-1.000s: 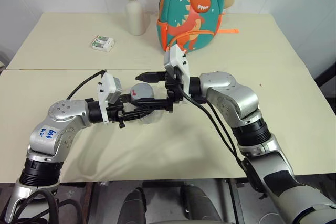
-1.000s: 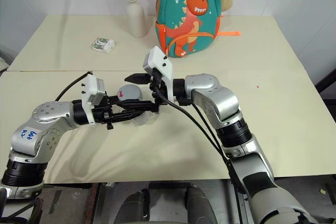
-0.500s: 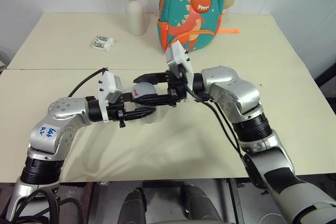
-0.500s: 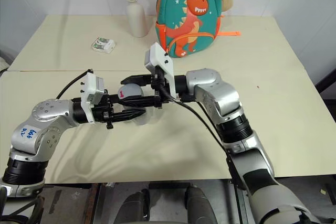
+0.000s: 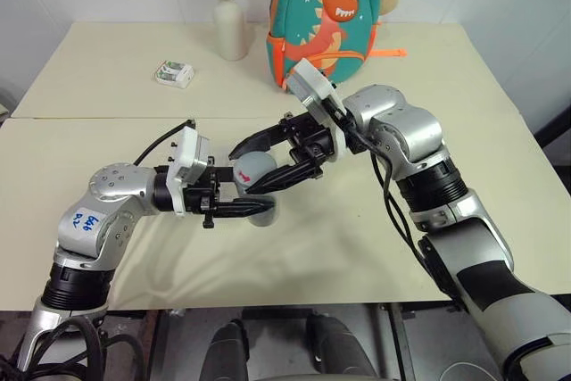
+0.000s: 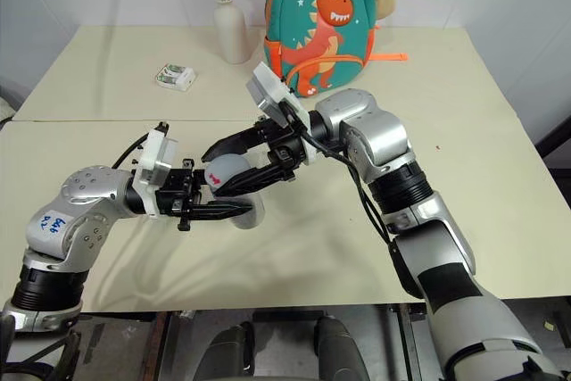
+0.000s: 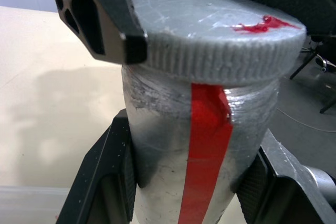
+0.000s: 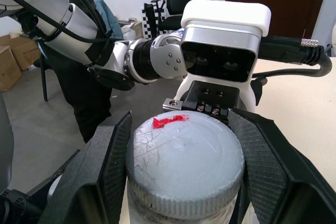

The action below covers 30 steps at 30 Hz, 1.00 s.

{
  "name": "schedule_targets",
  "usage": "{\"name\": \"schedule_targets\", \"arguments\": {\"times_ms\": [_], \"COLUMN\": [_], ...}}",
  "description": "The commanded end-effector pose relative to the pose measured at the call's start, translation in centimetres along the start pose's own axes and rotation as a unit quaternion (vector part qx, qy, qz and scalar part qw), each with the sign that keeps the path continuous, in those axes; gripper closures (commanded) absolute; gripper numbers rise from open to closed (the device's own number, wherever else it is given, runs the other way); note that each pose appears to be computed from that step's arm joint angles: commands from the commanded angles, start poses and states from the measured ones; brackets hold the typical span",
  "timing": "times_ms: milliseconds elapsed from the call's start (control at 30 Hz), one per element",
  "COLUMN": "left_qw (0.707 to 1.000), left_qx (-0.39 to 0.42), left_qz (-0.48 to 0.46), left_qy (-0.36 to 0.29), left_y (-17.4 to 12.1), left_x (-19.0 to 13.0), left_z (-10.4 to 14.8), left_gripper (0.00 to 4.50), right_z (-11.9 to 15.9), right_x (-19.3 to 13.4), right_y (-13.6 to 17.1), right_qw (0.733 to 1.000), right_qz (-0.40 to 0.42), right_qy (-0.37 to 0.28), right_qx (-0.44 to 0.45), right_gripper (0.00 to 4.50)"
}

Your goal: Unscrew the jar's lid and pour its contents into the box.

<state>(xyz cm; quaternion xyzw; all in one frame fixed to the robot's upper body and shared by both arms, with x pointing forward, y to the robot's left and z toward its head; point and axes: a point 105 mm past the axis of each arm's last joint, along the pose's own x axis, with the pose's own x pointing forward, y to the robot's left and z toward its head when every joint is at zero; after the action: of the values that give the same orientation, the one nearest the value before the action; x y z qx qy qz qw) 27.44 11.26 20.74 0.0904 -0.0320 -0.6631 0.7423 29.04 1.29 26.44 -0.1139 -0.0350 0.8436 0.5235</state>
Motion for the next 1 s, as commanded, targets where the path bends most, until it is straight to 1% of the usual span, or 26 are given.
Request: {"name": "schedule_targets", "arguments": {"times_ms": [33,100,167,200,300,500,567,633,700,1000], "left_qw": [0.999,0.999,1.0,1.0,1.0,1.0,0.999,0.998,0.995,0.995], "left_qx": [0.024,0.025,0.026,0.027,0.027,0.019,0.018,0.015,0.019,0.016], "left_qz": [-0.019,-0.013,-0.007,-0.005,0.0,0.017,0.043,0.068,0.092,0.1], "left_qy": [-0.015,-0.015,-0.016,-0.016,-0.015,-0.01,0.0,0.003,0.008,0.017], "left_y": [-0.8,-0.7,-0.6,-0.6,-0.5,-0.5,-0.1,0.4,0.9,0.7], "left_x": [0.4,0.2,0.0,-0.1,-0.3,-0.9,-1.4,-1.7,-1.7,-1.1], "left_z": [1.0,1.1,1.1,1.2,1.2,1.1,0.8,0.8,1.0,1.0], "left_gripper": [2.5,2.5,2.5,2.5,2.5,2.5,2.5,2.5,2.5,2.5], "right_z": [1.4,1.3,1.3,1.4,1.7,2.3,2.2,1.8,1.5,1.5], "right_x": [-0.6,-0.6,-0.7,-0.8,-1.0,-1.7,-1.7,-1.5,-1.0,0.5], "right_y": [0.8,0.9,1.0,1.1,1.1,0.5,0.2,-0.4,-0.5,-1.8], "right_qw": [0.999,0.999,0.999,0.999,0.999,0.998,0.997,0.995,0.994,0.988], "right_qz": [0.034,0.034,0.035,0.035,0.033,-0.006,-0.034,-0.072,-0.089,-0.14], "right_qy": [0.001,0.002,0.0,-0.002,-0.006,-0.02,-0.023,-0.02,-0.02,-0.037], "right_qx": [-0.034,-0.029,-0.023,-0.022,-0.022,-0.058,-0.066,-0.066,-0.065,-0.053], "right_gripper": [1.94,1.94,1.22,1.01,0.05,0.05,0.05,0.05,0.05,0.05]}}
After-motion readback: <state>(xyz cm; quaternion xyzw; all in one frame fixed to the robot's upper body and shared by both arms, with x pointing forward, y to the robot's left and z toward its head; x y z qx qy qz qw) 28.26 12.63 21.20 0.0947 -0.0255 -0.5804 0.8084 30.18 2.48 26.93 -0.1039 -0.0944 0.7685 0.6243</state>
